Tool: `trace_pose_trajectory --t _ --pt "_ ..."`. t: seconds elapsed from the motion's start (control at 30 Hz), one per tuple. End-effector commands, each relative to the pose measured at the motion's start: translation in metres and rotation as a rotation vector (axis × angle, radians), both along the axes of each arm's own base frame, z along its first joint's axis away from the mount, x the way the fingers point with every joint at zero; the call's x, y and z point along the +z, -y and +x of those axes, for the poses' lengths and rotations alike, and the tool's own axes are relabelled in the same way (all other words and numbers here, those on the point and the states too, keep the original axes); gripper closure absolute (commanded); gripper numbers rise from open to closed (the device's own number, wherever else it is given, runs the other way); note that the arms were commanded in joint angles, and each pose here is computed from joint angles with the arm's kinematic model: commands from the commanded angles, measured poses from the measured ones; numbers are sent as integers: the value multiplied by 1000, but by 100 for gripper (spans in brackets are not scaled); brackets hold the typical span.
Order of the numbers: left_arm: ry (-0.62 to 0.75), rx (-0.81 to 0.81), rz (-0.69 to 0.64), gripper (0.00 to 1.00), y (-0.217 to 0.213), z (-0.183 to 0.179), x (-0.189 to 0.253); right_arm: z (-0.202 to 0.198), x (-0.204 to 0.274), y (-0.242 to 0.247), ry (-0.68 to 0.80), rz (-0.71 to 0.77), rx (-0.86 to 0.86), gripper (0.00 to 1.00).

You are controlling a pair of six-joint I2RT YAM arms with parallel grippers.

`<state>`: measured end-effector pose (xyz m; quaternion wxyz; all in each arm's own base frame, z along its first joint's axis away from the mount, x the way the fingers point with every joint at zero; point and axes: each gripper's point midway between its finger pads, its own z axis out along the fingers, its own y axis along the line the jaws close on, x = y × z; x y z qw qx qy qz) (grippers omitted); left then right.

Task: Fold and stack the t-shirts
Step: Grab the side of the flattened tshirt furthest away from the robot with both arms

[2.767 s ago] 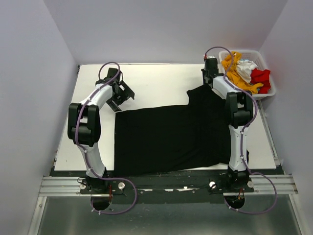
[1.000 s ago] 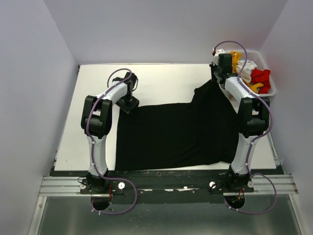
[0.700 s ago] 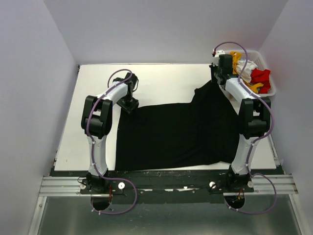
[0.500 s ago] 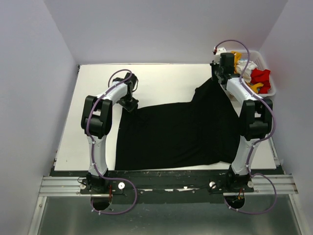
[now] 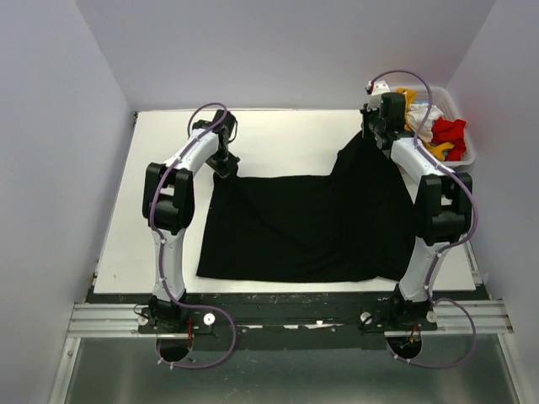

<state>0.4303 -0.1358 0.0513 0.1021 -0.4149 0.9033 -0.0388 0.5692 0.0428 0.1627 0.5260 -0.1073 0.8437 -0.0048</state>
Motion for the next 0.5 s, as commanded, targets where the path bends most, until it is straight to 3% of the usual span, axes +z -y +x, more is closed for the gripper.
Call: trace_pose_trajectory --t 0.0,0.3,0.47 --pt "5 -18 -5 95 -7 20 -1 23 36 -8 117 38 21 99" --pt "56 -1 -22 94 -10 48 12 68 17 -7 114 11 10 99" --pt "56 -22 -15 92 -10 50 14 59 13 -19 117 19 90 99"
